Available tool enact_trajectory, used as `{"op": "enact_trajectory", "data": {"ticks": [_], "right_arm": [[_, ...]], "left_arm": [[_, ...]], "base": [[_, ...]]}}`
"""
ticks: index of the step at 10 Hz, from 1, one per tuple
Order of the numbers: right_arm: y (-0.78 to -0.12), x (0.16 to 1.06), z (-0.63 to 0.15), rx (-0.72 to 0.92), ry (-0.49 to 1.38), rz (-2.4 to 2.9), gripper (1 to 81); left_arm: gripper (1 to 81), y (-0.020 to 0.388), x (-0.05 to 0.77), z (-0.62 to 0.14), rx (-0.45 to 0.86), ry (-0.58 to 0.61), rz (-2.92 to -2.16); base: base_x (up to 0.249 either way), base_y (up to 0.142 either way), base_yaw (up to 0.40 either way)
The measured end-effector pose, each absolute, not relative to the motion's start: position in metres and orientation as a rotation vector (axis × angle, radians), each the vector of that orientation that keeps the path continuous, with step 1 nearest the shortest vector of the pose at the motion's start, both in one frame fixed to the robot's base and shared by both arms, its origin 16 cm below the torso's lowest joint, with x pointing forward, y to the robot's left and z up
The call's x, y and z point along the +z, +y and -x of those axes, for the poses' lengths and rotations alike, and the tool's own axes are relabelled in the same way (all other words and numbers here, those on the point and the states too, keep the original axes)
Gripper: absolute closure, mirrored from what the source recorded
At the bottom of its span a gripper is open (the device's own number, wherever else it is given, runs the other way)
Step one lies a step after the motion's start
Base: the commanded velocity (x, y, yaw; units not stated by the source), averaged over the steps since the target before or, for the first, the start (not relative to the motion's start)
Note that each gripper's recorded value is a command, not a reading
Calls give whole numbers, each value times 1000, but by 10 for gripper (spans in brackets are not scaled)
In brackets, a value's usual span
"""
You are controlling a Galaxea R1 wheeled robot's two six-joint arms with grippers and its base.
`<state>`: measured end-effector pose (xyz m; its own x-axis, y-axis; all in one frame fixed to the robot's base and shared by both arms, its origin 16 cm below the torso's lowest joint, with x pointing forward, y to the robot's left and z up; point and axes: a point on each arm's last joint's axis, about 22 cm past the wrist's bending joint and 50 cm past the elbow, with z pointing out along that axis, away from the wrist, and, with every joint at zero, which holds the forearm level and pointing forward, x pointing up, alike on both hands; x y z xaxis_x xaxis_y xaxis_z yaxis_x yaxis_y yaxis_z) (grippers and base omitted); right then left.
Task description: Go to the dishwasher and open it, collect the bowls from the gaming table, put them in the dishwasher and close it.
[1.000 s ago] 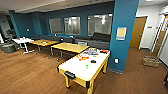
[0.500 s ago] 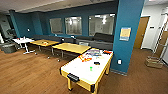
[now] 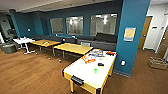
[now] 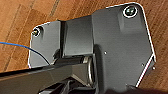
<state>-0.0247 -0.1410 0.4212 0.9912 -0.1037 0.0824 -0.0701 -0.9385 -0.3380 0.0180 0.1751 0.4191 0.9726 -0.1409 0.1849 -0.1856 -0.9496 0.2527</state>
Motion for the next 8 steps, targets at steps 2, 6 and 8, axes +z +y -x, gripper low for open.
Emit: {"op": "enact_trajectory", "data": {"ticks": [2, 6, 8], "right_arm": [[-141, 421, 25, -141, 126, 2794, 10], [-144, 421, 24, -143, 125, 2798, 10], [-141, 421, 22, -144, 125, 2794, 10]], "left_arm": [[10, 175, 419, -18, 238, -240, -2850], [10, 175, 419, -17, 237, -239, -2850], [10, 175, 419, -19, 241, -240, -2850]], "base": [[135, 134, 0], [135, 131, 0], [135, 126, 0]]}}
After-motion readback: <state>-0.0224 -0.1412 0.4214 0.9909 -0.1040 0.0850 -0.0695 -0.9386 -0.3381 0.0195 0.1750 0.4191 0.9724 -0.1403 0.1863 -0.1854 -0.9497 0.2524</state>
